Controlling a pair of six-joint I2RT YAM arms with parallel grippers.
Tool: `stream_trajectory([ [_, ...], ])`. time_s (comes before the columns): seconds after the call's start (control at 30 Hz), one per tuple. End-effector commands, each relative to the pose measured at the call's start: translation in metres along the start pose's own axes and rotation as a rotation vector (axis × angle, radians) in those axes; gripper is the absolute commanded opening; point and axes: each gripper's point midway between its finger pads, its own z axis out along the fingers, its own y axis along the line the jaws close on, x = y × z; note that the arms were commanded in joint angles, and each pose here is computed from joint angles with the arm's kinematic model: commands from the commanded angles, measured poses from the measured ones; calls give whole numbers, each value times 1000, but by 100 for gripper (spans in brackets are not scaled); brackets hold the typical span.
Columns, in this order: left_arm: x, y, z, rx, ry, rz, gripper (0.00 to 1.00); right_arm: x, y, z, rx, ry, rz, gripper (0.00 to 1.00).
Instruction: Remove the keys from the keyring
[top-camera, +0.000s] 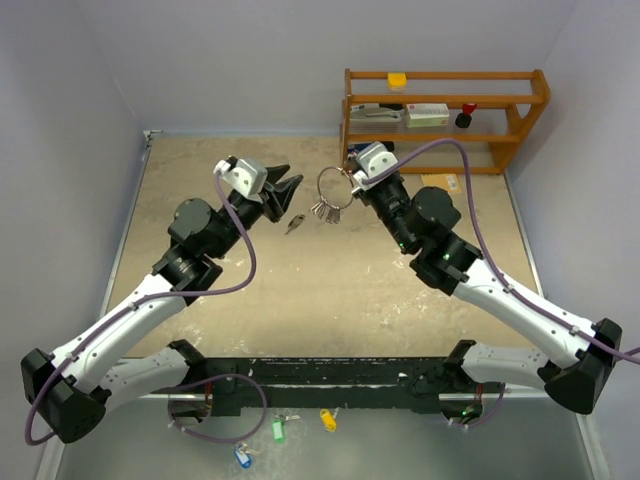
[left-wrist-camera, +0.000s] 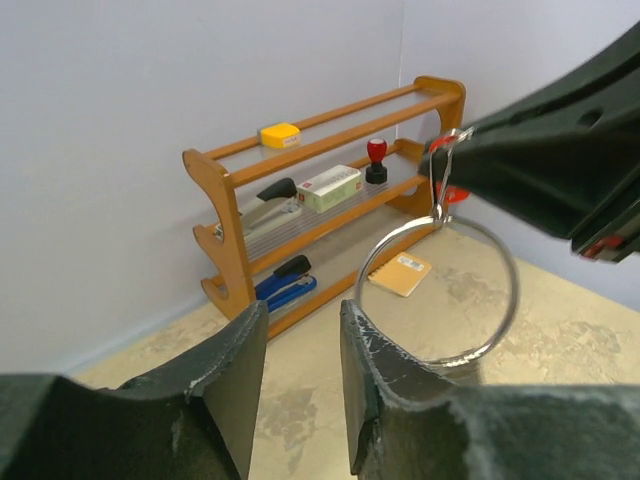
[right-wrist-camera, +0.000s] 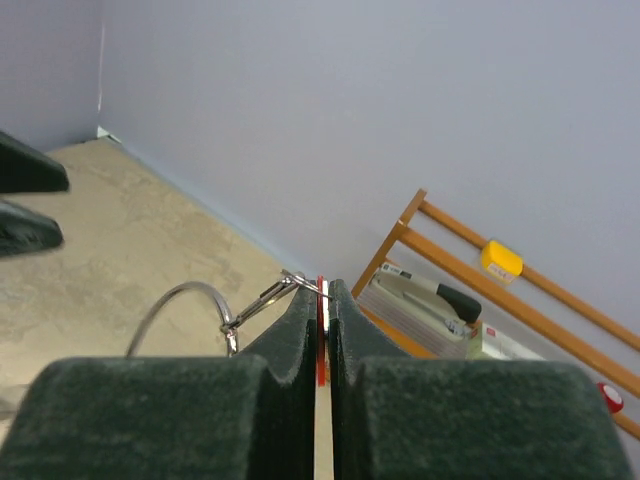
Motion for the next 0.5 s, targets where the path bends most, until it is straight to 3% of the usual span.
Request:
stream_trajectory([
  [0.0,-16,-10,5,42,-107,-30,35,-34,-11,-5,-14,-65,-3,0],
  [0.23,-30,-15,13,76,-180,-23,51,-33,-2,-4,-78,-40,-29,0],
  [0.47,-35,-22,17,115,-203,-40,55,-35,-2,-5,-84,-47,-37,0],
])
